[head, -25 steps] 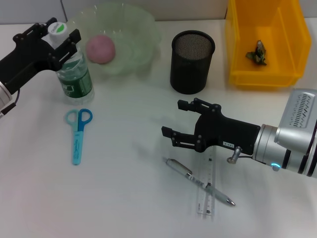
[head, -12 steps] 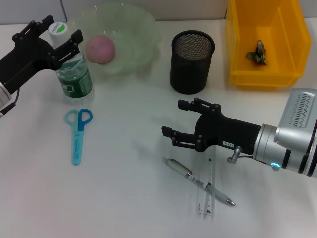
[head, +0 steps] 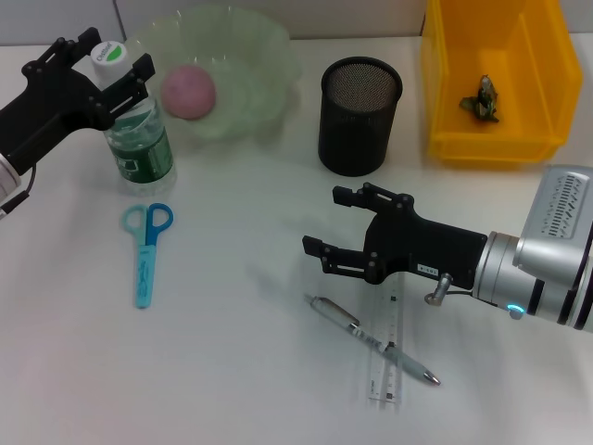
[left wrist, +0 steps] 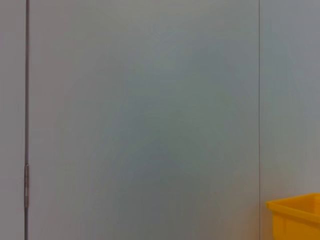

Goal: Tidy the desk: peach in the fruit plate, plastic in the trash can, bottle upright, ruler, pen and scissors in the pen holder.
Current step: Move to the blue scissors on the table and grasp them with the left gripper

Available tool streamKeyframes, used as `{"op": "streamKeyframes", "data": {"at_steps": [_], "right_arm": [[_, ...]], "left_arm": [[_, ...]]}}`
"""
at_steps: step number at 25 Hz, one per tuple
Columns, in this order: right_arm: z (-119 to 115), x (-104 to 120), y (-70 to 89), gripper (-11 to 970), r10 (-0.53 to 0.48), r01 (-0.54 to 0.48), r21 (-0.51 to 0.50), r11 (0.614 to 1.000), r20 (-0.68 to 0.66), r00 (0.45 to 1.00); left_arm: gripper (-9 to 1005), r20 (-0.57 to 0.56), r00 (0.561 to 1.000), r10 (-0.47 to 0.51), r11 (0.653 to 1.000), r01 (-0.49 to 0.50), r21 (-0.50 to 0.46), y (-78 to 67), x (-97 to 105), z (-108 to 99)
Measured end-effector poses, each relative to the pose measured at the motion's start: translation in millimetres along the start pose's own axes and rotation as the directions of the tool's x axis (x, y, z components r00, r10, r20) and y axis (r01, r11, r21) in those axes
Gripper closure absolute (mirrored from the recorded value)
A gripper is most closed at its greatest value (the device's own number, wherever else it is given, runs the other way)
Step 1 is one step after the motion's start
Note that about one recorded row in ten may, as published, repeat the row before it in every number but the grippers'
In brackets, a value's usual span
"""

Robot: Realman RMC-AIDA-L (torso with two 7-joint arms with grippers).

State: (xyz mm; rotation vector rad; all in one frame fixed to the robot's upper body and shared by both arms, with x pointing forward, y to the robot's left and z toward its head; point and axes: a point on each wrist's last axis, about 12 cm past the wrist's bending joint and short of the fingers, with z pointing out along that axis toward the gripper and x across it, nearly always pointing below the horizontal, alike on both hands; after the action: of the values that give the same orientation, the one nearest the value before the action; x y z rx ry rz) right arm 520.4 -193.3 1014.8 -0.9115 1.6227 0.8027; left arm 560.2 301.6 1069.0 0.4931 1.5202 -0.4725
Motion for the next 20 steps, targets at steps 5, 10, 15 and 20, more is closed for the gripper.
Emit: {"op": "streamKeyframes", "data": {"at_steps": [5, 10, 15, 20], "right_arm": [[-0.3, 0.2, 0.1, 141, 0.001, -0.001, 0.001, 1.000, 0.001, 1.000], [-0.4, 0.2, 0.1, 141, 0.002, -0.002, 0.001, 1.000, 0.001, 1.000], [-0.9, 0.3, 0.4, 142, 0.004, -0.004, 0.003, 1.000, 0.005, 1.000], [-1.6, 0.4, 0.6, 142, 0.007, -0.007, 0.005, 1.000, 0.010, 1.000]], "left_arm": [[196, 0.003, 1.000, -0.003, 1.000, 0.003, -0.004, 0.2, 0.2, -1.1], [197, 0.005, 1.000, -0.004, 1.000, 0.004, -0.003, 0.1, 0.2, -1.7], [197, 0.017, 1.000, -0.009, 1.000, 0.009, -0.002, -0.4, -0.6, -3.0], [197, 0.037, 0.999, -0.028, 1.000, 0.028, 0.007, -1.3, -1.8, -6.3]]}}
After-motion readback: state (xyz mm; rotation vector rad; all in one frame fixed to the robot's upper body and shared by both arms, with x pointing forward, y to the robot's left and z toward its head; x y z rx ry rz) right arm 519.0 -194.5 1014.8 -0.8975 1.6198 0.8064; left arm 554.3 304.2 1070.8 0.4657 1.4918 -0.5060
